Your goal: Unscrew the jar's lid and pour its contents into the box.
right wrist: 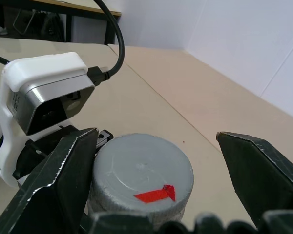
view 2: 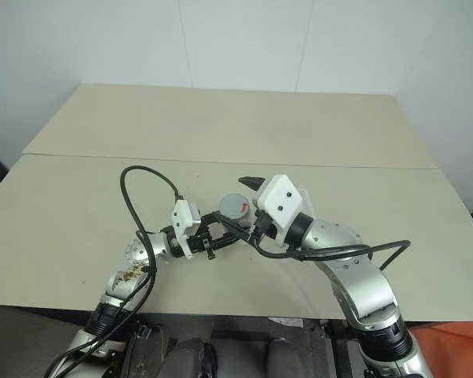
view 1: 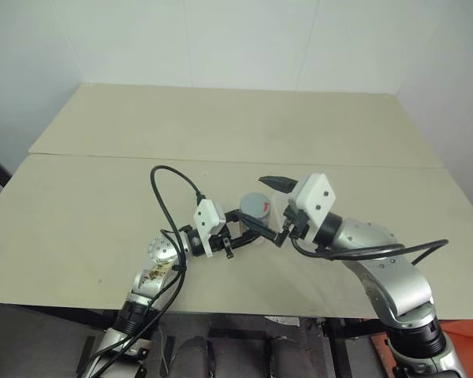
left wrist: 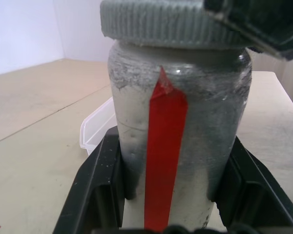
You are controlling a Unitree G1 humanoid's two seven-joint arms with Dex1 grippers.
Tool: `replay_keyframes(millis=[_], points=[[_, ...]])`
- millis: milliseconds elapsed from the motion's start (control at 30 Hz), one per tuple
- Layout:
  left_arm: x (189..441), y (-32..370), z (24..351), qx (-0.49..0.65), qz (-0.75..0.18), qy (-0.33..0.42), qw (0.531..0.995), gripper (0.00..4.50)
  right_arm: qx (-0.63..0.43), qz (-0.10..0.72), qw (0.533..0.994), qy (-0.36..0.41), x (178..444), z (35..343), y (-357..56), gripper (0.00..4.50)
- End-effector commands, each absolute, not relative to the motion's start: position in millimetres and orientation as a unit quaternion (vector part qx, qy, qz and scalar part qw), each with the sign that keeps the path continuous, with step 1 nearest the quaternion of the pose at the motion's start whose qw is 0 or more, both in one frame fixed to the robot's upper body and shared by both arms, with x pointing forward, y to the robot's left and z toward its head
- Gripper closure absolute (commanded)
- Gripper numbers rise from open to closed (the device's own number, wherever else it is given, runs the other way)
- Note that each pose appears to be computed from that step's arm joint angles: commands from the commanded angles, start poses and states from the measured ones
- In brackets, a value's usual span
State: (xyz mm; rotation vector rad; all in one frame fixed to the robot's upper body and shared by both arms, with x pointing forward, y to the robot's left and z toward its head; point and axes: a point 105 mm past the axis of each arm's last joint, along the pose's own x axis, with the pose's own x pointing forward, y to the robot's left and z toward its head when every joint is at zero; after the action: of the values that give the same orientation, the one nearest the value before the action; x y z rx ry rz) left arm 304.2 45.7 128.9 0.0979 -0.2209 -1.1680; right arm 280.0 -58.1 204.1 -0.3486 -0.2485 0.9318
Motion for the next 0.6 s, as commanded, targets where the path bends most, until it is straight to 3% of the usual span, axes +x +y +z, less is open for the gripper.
replay_keyframes(millis=[33,600], points=[[300.4,46.8,139.6,0.054,-0.549,-0.130,0.824,2.51,-0.169,0.433,0.875,-0.131,278.9,211.8,-64.9,0.03],[301.4,48.6,136.9,0.048,-0.553,-0.127,0.822,2.51,-0.136,0.420,0.889,-0.121,268.0,211.1,-99.4,0.03]])
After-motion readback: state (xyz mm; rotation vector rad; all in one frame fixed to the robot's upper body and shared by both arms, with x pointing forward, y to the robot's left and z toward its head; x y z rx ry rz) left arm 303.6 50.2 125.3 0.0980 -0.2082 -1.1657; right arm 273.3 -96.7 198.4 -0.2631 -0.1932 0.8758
